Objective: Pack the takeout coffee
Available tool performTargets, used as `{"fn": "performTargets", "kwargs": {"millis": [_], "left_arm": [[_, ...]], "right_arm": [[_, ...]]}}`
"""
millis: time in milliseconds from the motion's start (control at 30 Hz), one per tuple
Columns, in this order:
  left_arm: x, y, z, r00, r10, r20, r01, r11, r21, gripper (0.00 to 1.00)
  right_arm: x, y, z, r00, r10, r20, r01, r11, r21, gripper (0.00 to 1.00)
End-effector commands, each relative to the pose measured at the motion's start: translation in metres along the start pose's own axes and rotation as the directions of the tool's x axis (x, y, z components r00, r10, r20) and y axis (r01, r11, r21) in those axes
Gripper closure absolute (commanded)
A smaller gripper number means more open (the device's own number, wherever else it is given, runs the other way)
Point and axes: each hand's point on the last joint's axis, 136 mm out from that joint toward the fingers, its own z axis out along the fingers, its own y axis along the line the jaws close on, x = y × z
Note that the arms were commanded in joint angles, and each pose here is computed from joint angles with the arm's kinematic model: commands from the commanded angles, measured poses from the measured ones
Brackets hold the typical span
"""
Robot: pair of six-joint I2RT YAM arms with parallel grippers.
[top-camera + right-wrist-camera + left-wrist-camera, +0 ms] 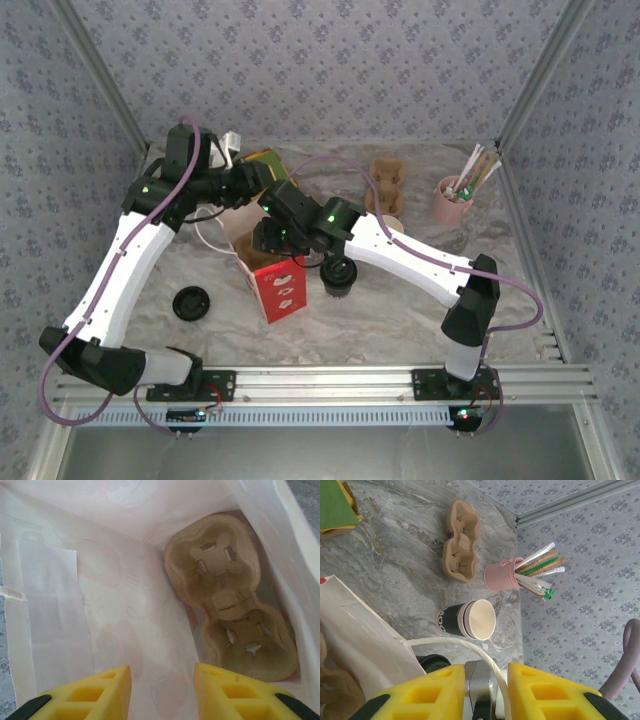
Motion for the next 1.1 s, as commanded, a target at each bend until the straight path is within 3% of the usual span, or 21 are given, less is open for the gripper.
{"fn": "performTargets", "kwargs": {"millis": [0,400,1067], "left_arm": [[0.007,0.0,-0.01,1.0,0.021,0.001,-0.021,1.0,-0.006,0.71],[0.0,0.021,-0.017,0.998,0.039,0.046,-0.034,0.994,-0.103,0.71],[-0.003,0.02,-0.016,0.998,0.043,0.05,-0.038,0.994,-0.102,0.71]], "right_arm": [[-0.004,-0.002,-0.008,1.0,-0.004,0.011,0.004,1.0,0.009,0.61],[-0.004,-0.003,-0.019,0.999,-0.023,0.04,0.023,1.0,0.003,0.61],[-0.021,0.024,-0.059,0.974,-0.156,0.163,0.165,0.985,-0.04,0.61]]}}
